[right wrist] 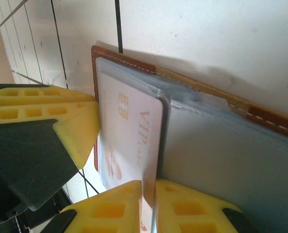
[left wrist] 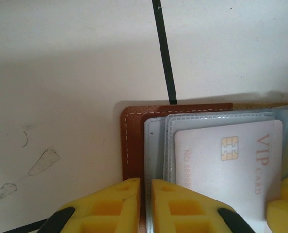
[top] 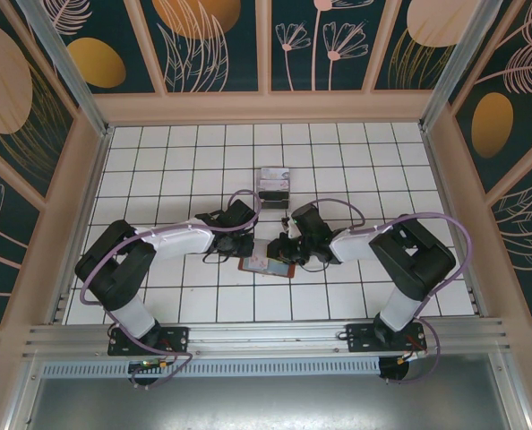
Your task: Take the credit cards out of the card holder
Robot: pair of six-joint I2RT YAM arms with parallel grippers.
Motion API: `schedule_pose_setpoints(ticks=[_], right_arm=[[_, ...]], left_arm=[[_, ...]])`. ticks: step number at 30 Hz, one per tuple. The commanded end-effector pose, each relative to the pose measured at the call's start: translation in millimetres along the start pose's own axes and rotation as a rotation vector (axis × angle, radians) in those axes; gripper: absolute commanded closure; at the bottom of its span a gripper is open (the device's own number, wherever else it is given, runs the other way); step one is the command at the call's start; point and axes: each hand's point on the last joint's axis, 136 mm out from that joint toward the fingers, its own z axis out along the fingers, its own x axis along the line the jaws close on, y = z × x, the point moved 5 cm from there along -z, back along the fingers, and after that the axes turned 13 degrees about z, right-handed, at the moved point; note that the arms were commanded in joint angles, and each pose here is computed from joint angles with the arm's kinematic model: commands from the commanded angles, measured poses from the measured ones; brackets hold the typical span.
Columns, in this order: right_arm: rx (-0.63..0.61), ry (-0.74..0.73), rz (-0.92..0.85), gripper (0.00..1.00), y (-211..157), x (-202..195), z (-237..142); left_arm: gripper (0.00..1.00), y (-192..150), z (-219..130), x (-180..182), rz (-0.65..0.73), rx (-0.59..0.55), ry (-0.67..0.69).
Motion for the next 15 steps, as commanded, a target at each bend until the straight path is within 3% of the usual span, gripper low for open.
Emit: schedule_pose_setpoints(ticks=[1,15], right_arm=[[0.028,0.013,0.010,0.87,-2.1,-6.0,3.0],[0.010,0.003,0.028,0.97,-1.0,-15.0,-1.9]], left_arm=[[0.84,-11.3,5.8,5.0,0.010,0.060,0.041],[0.84,-9.9,4.9,3.8,0.018,0.058,0.041]])
